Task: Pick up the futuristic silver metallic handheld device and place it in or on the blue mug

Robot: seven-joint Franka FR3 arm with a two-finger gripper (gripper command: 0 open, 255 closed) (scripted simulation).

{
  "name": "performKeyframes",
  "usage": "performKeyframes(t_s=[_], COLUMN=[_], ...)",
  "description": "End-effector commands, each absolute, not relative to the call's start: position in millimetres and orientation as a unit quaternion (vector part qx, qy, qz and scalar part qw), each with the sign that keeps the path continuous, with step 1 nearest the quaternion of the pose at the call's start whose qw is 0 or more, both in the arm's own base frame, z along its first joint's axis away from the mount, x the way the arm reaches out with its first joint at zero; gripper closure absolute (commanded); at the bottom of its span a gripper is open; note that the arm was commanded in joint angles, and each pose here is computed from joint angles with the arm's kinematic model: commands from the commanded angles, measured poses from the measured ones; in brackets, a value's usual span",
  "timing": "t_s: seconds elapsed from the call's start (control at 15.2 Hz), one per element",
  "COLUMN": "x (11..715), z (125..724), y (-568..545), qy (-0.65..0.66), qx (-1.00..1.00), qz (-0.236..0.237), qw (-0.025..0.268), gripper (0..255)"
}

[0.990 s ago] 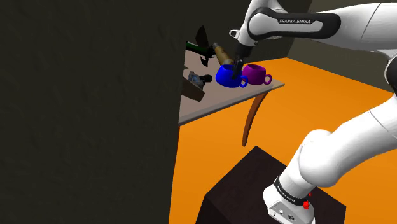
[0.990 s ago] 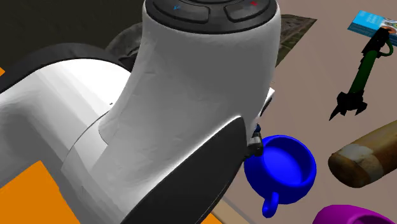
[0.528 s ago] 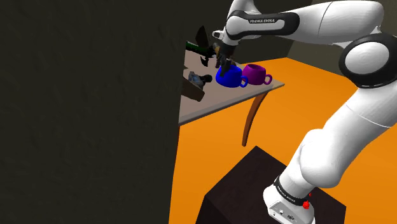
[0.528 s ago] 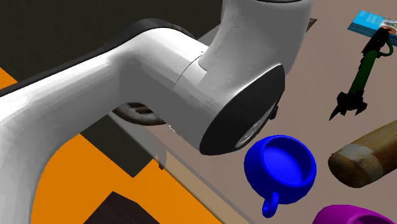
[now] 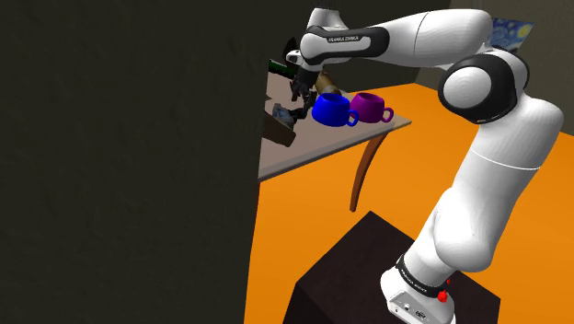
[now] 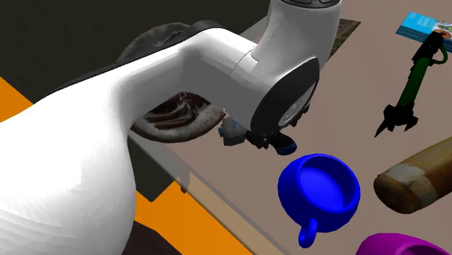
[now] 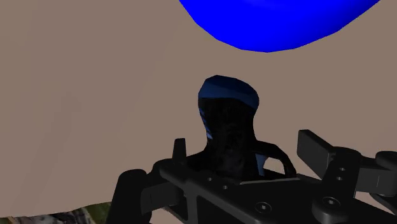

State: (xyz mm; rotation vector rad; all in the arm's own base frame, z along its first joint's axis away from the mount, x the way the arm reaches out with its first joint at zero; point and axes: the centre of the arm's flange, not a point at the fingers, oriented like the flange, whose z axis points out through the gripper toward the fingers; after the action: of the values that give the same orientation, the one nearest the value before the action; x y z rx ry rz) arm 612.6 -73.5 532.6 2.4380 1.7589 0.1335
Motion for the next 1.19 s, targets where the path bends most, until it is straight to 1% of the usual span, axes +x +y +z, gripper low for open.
performKeyframes(t_s=[0.0, 0.26, 0.79, 0.86, 1.12], x=[616, 619, 619, 619, 619], z=[522, 503, 503, 503, 503], y=[-73, -74, -74, -74, -74], qy=[0.586, 0.586, 0.586, 0.586, 0.586], qx=[0.807, 0.807, 0.807, 0.807, 0.807], qz=[0.044, 0.044, 0.044, 0.044, 0.044], qw=[0.066, 0.066, 0.066, 0.066, 0.066], gripper=[0, 0, 0, 255, 255])
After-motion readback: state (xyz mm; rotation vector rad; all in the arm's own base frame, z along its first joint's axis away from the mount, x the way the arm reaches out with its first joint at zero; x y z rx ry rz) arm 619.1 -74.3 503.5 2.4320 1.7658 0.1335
